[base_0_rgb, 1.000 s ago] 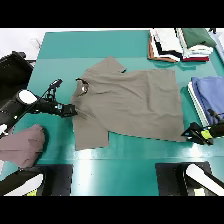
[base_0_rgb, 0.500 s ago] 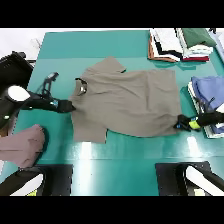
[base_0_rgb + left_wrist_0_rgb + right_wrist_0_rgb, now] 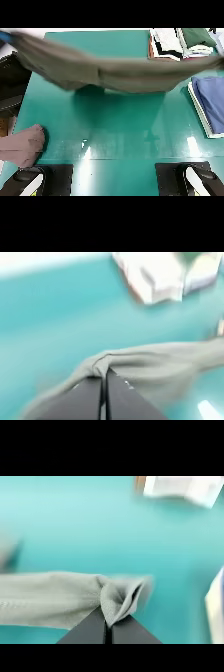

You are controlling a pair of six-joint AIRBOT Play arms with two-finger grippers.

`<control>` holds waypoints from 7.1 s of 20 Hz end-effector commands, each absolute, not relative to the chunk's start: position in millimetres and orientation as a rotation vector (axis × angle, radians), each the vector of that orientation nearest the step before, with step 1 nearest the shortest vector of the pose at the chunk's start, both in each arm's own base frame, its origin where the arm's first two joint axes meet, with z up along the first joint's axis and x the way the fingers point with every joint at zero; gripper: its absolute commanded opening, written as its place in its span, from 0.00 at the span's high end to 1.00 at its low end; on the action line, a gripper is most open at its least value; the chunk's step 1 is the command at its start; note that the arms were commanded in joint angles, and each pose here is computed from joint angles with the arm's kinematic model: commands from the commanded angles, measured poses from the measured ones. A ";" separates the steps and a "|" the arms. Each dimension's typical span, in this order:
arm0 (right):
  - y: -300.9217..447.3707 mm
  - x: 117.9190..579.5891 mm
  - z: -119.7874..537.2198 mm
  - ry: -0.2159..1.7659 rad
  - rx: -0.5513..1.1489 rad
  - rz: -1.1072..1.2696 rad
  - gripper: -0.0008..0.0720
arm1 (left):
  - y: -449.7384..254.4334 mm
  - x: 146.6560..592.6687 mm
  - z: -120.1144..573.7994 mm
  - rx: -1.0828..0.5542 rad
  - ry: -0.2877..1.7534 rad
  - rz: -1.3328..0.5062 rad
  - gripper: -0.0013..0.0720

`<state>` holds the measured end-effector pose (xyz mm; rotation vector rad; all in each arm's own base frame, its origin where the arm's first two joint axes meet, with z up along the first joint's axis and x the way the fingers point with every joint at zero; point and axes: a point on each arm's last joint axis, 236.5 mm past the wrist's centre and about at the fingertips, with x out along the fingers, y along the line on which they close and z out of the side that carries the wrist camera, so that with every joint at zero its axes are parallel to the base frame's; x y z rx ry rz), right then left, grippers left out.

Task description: Fold the shirts.

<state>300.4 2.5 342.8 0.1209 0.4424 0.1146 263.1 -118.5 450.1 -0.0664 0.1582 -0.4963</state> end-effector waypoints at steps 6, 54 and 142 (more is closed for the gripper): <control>-7.7 245.3 460.8 0.254 0.022 -0.001 0.97 | -75.6 207.7 544.1 -0.017 -0.081 -0.333 0.95; 3.6 338.1 67.0 1.218 0.204 0.096 0.40 | -86.6 184.0 -47.0 -0.349 1.591 -0.188 0.31; 26.2 395.9 -55.7 1.419 0.651 0.513 0.97 | -288.1 377.5 -6.5 -0.300 1.215 -0.549 0.95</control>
